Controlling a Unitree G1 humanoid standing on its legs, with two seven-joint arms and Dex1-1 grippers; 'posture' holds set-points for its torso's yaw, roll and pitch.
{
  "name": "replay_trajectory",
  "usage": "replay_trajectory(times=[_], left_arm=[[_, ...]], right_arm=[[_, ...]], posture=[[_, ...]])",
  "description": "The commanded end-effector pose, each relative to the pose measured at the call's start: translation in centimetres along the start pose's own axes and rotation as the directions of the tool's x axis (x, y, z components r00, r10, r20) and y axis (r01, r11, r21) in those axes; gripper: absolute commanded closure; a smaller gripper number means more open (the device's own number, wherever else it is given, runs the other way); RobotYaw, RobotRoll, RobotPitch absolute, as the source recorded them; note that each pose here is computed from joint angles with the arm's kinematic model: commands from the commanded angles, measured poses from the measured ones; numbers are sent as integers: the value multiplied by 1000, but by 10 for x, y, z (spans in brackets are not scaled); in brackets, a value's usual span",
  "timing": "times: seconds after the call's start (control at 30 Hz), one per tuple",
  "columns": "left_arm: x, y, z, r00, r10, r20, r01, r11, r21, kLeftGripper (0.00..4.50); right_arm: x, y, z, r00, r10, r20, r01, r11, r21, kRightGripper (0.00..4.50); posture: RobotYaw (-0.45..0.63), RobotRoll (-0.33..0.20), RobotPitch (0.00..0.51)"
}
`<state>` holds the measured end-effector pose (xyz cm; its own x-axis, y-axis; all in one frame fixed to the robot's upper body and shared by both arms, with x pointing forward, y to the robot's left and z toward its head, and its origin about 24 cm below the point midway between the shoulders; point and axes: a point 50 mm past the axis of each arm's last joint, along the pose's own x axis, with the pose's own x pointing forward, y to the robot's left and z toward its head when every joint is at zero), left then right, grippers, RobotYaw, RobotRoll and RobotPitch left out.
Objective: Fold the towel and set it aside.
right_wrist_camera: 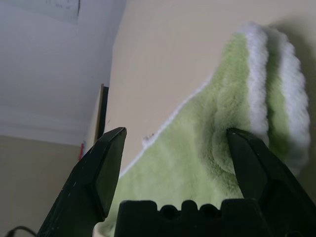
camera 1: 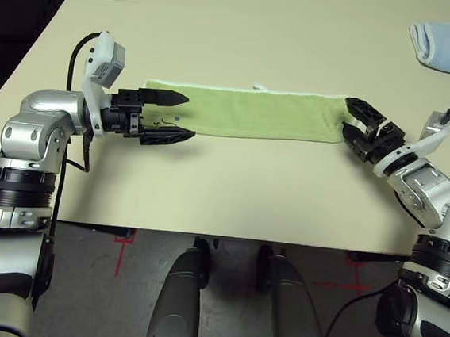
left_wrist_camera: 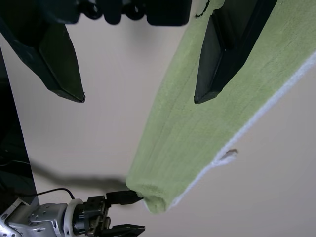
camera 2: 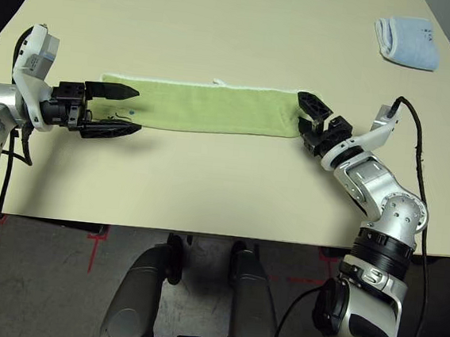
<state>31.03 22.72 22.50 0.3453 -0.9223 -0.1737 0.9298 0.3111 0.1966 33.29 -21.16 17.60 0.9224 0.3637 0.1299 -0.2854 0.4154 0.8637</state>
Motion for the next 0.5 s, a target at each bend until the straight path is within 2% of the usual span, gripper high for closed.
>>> replay_trajectory(times=[0.03, 0.17, 0.3, 0.5], left_arm=[[2, -2, -1, 1000, -6, -6, 6, 1000, -2, 17], [2, -2, -1, 1000, -5, -5, 5, 1000, -1, 17], [1, -1, 0, 1000, 2, -5, -2, 1000, 0, 17], [2, 0, 0, 1000, 4, -2, -4, 1000, 1, 17]], right_arm=[[16, 2, 2, 1000, 28, 9, -27, 994, -104, 21], [26, 5, 2, 998, 62, -5, -62, 984, -166, 21], [52, 14, 1, 989, 65, -136, -109, 929, -353, 21], [82, 19, -24, 984, 90, -155, -143, 914, -379, 21]], posture=[[-52, 0, 277], [-52, 0, 277], [-52, 0, 284], [-54, 0, 284]])
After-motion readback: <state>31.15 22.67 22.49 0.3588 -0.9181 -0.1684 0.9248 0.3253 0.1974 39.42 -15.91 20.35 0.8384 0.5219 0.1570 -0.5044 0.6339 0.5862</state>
